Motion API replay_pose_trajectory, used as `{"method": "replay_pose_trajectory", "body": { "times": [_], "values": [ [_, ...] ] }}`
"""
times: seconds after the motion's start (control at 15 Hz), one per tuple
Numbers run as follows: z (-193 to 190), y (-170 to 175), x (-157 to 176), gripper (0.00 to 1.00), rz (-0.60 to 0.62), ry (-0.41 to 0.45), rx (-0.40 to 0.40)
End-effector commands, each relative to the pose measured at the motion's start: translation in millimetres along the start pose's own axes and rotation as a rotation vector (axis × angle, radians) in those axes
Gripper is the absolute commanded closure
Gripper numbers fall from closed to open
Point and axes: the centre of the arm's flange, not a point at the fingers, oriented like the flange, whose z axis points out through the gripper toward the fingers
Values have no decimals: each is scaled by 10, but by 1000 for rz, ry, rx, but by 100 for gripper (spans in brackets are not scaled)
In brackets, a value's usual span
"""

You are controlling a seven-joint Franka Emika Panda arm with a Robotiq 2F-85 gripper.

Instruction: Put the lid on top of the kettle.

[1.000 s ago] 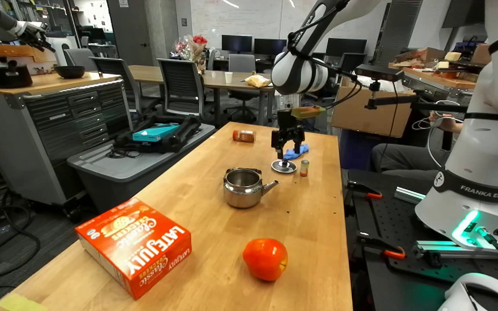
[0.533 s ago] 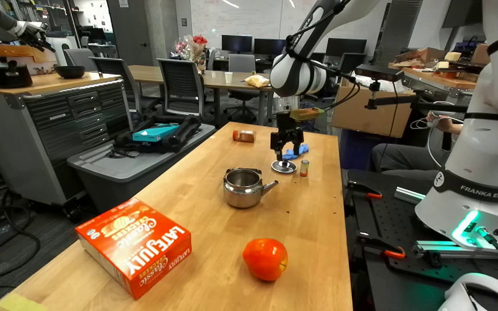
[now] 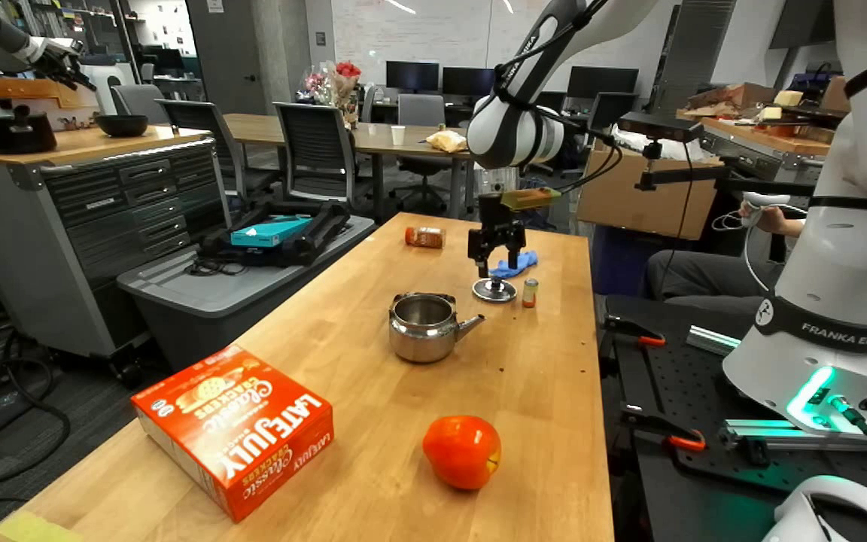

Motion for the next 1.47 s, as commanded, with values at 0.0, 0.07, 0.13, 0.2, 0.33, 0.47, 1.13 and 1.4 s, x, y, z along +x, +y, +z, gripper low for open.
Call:
{"method": "replay_pose_trajectory", "body": {
  "times": [0.0, 0.07, 0.13, 0.2, 0.33, 0.47, 1.13, 1.4],
  "values": [
    [58, -13, 147, 1, 14, 7, 10],
    [72, -18, 150, 4, 13, 4, 7],
    [89, -22, 150, 8, 12, 2, 5],
    [101, -25, 149, 14, 12, 0, 3],
    [126, -30, 142, 29, 11, -5, 1],
    [131, -34, 131, 53, 10, -10, 1],
    [19, -40, 31, 87, 9, -41, 29],
    [-89, -19, -45, 87, -1, -85, 39]
  ]
}}
